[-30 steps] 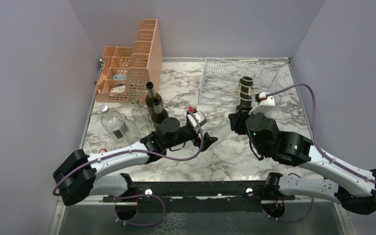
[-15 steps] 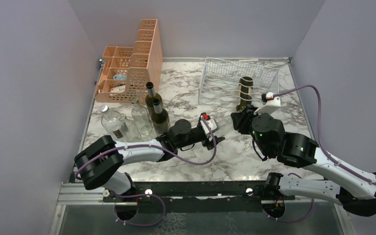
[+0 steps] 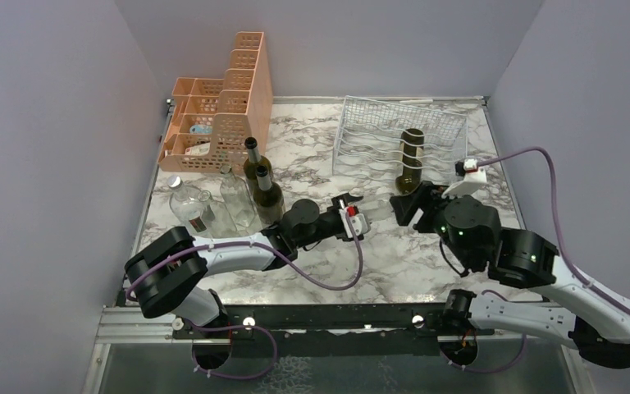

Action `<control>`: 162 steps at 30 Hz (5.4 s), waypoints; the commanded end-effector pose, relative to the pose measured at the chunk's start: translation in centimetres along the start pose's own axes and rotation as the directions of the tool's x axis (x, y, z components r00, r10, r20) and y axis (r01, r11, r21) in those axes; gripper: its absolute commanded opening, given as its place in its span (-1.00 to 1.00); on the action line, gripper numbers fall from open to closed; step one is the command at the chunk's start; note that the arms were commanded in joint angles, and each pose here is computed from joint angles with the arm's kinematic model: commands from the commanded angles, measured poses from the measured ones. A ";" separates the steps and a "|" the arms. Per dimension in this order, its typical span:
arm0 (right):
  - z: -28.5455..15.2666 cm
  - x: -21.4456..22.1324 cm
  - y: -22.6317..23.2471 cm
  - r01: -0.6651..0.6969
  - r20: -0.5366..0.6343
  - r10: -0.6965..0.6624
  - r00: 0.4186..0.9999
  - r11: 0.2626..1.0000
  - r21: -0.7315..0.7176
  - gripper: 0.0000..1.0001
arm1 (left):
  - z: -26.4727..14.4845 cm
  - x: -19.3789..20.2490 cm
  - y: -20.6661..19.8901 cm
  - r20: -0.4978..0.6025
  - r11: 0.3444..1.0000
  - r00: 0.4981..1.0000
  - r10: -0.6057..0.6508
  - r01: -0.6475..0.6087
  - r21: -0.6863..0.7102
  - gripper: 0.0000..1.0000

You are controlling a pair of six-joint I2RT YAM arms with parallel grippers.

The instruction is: Put the wine bottle on the wine rack

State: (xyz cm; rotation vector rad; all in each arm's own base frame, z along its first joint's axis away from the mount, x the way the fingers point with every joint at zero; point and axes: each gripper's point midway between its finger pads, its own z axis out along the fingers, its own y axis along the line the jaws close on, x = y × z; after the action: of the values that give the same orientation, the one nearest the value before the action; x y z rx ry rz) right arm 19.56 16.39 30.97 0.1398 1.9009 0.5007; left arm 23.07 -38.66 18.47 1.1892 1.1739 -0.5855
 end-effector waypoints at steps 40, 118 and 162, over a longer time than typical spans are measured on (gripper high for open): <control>-1.5 8.2 -0.5 0.170 -0.378 -0.184 0.907 0.983 -0.068 0.33 | 1.5 -11.7 3.4 0.240 0.385 0.372 0.897 -0.923 -0.012 -1.00; 11.6 16.9 -5.4 0.148 -0.292 -0.089 0.952 0.971 0.186 -0.98 | -12.3 -15.4 10.9 -0.002 0.827 0.911 -0.413 0.375 -0.419 0.98; 26.2 12.0 -11.7 0.063 -0.004 -0.066 0.998 0.933 0.355 -0.91 | -11.9 -17.0 9.3 0.025 0.856 0.901 -0.432 0.419 -0.304 0.98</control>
State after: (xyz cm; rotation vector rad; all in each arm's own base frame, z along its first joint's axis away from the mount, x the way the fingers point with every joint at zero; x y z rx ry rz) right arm 36.95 16.32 4.34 0.2440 2.1165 0.0654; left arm 21.07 -27.84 37.04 0.6871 1.5522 -0.6359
